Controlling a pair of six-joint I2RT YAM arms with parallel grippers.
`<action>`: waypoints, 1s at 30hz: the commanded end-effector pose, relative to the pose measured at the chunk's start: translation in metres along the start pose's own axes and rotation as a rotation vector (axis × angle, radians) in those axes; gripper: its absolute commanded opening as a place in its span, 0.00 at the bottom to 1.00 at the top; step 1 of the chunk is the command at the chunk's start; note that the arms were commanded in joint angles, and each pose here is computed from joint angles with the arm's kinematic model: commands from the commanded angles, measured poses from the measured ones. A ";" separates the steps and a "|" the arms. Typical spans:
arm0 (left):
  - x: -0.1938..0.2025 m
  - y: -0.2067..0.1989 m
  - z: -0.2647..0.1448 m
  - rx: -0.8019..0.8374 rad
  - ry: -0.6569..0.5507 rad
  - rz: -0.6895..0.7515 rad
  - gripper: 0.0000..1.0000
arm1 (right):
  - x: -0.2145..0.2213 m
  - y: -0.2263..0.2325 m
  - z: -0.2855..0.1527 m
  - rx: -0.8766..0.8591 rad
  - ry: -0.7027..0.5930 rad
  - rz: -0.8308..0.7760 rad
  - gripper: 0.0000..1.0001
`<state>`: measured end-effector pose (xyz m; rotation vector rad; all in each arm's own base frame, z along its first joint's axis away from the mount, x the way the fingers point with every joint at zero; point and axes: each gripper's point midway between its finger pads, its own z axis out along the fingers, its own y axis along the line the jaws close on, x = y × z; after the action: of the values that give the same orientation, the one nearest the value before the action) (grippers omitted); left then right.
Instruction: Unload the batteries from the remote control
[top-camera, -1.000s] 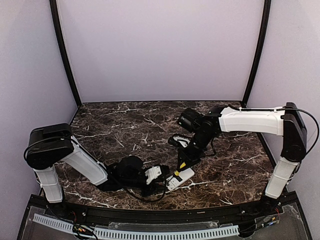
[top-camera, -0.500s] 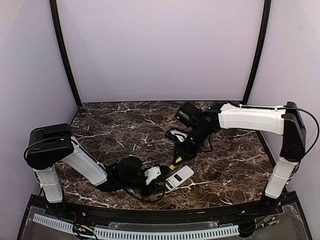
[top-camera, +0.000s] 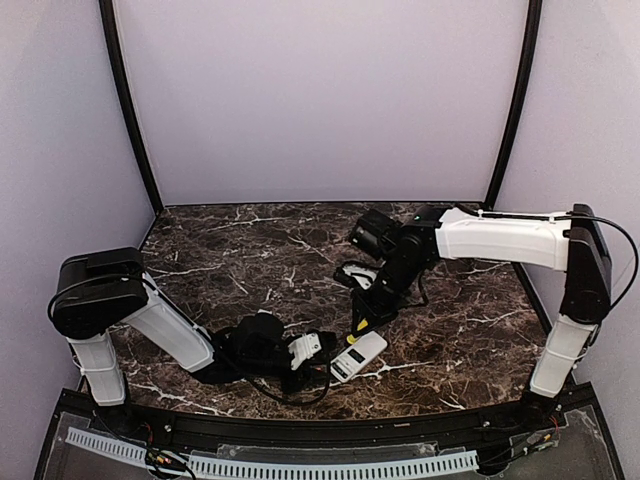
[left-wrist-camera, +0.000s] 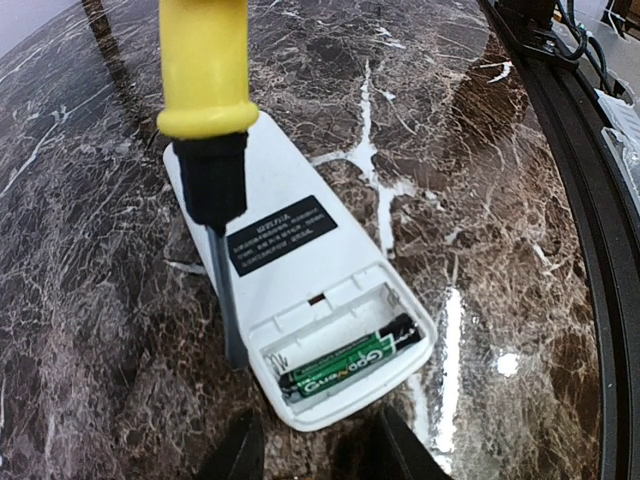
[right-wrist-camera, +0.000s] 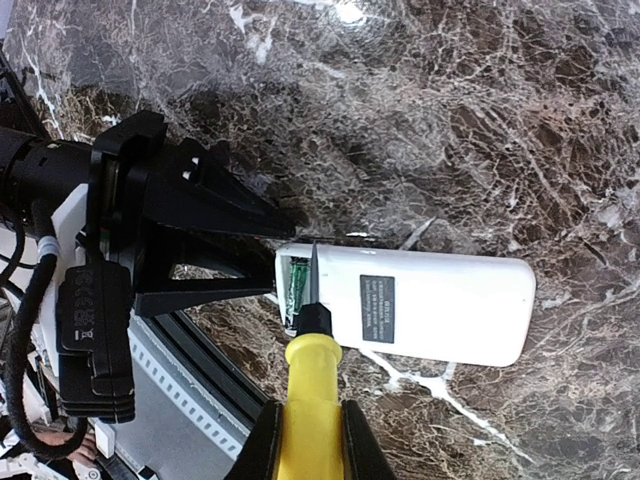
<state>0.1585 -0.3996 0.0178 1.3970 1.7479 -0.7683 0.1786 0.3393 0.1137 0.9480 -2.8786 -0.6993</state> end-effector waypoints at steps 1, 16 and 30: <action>-0.007 -0.003 -0.005 0.006 -0.019 0.012 0.38 | 0.014 0.007 0.003 0.005 0.030 -0.016 0.00; -0.007 -0.003 -0.003 0.008 -0.012 0.011 0.38 | 0.020 0.010 -0.024 0.043 -0.003 -0.044 0.00; -0.008 -0.005 0.001 0.024 -0.004 0.014 0.37 | 0.029 0.009 -0.003 0.024 0.038 -0.055 0.00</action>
<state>0.1580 -0.4003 0.0178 1.4025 1.7481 -0.7712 0.1525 0.3207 0.1212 0.9945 -2.8568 -0.6271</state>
